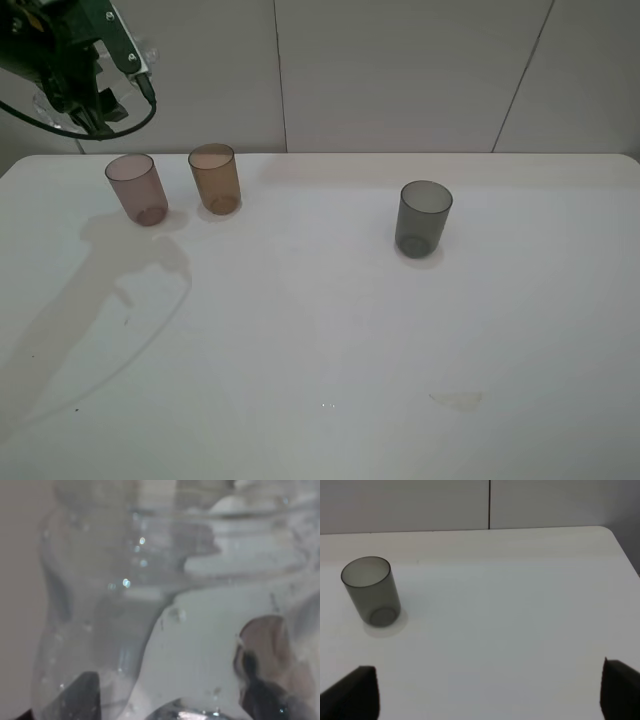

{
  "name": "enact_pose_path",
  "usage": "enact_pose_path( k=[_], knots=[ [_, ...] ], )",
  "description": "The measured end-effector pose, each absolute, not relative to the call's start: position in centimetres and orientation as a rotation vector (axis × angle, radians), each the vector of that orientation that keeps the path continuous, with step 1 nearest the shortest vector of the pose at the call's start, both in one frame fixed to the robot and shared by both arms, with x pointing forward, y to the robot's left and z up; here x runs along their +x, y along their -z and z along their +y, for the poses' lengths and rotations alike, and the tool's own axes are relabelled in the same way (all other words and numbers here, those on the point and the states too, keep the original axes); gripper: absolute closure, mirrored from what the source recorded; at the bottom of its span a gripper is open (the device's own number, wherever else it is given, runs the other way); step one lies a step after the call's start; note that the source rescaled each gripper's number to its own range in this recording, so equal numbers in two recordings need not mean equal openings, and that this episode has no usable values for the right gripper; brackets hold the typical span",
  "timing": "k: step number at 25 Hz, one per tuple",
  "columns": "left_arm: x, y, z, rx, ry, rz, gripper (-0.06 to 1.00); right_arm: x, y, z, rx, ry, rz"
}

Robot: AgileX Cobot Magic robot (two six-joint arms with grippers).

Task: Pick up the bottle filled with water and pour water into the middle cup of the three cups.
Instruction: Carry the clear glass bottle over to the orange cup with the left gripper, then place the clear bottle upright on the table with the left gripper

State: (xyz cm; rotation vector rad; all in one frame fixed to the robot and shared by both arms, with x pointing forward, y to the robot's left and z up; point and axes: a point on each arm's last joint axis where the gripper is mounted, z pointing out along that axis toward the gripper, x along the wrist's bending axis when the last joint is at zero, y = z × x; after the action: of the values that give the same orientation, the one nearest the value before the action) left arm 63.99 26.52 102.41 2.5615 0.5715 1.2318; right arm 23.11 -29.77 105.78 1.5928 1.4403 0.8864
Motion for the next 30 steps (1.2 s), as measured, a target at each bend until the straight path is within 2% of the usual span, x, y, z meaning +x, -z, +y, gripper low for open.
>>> enact_pose_path(
  k=[11, 19, 30],
  knots=[
    [66.4, -100.4, 26.3, 2.722, -1.223, 0.312, 0.93, 23.1, -105.8, -29.8, 1.593, -0.886, 1.440],
    [66.9, -101.1, 26.2, 2.750, -1.291, 0.158, 0.93, 23.1, -105.8, -29.8, 1.593, -0.886, 1.440],
    [67.3, -99.7, 26.4, 2.815, -1.283, 0.009, 0.93, 23.1, -105.8, -29.8, 1.593, -0.886, 1.440]
  ],
)
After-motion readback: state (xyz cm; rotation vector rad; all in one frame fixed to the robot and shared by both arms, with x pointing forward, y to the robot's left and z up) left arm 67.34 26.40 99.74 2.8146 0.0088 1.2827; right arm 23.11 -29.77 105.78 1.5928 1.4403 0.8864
